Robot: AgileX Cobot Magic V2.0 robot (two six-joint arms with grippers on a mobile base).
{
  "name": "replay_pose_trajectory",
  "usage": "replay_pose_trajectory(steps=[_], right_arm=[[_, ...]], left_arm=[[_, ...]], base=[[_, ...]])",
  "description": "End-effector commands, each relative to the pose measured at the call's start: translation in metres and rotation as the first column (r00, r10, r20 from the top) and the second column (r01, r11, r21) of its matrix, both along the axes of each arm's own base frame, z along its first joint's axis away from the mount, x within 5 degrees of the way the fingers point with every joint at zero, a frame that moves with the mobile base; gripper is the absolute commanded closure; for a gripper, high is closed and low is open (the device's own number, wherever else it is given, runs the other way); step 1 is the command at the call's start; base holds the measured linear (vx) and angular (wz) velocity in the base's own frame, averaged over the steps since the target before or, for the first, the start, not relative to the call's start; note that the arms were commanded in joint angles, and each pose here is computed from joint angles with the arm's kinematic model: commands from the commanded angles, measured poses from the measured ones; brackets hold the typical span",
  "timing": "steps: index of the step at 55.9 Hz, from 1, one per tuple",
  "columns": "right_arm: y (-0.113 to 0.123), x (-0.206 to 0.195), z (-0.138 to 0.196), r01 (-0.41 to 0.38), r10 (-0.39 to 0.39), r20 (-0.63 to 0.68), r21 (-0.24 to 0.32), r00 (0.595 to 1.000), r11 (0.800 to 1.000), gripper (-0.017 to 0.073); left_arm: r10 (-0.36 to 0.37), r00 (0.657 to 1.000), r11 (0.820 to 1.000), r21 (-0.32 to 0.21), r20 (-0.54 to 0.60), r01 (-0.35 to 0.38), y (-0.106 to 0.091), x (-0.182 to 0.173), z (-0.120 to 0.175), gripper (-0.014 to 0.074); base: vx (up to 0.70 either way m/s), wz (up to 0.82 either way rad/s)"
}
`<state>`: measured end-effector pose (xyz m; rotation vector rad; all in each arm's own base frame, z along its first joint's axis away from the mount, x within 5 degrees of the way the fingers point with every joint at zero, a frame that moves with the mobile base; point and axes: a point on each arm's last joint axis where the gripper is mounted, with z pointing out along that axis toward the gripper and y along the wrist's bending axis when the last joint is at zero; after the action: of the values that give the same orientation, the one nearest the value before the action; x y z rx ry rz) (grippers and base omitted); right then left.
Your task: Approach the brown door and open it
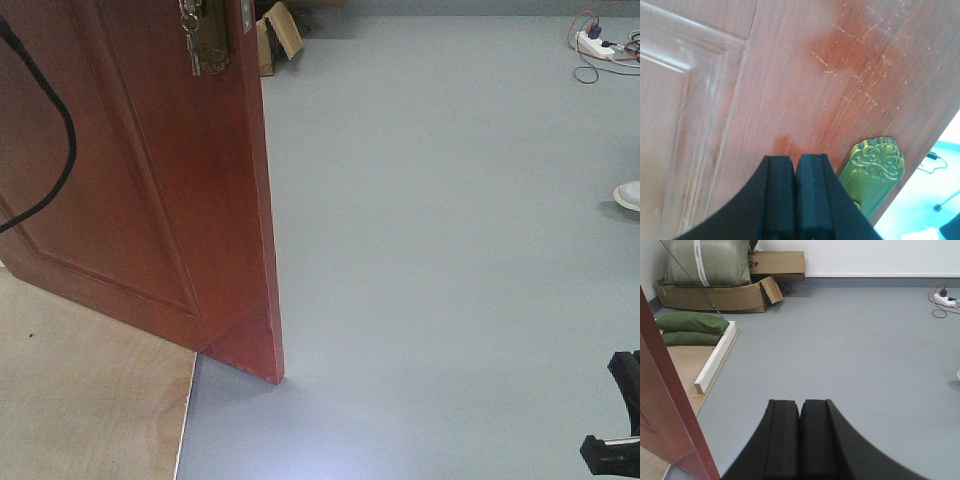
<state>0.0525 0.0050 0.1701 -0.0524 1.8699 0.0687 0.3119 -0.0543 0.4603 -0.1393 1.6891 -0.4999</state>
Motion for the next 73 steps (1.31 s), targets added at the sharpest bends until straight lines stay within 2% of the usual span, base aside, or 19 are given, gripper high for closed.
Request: replay_pose_trajectory(steps=[1,73], right_arm=[[-0.0004,0.0016,0.0057,0.002,-0.002,0.079,-0.005,0.997,1.0,0.0559],[-0.0004,0.0016,0.0057,0.002,-0.002,0.079,-0.005,0.997,1.0,0.0559]], left_arm=[[0.024,0.991,0.999,-0.042,0.128,-0.019,0.0025,-0.0126,0.0261,0.0527],[0.024,0.991,0.999,-0.042,0.128,-0.019,0.0025,-0.0126,0.0261,0.0527]], base=[[0.0,0.0],[0.04,-0.03]])
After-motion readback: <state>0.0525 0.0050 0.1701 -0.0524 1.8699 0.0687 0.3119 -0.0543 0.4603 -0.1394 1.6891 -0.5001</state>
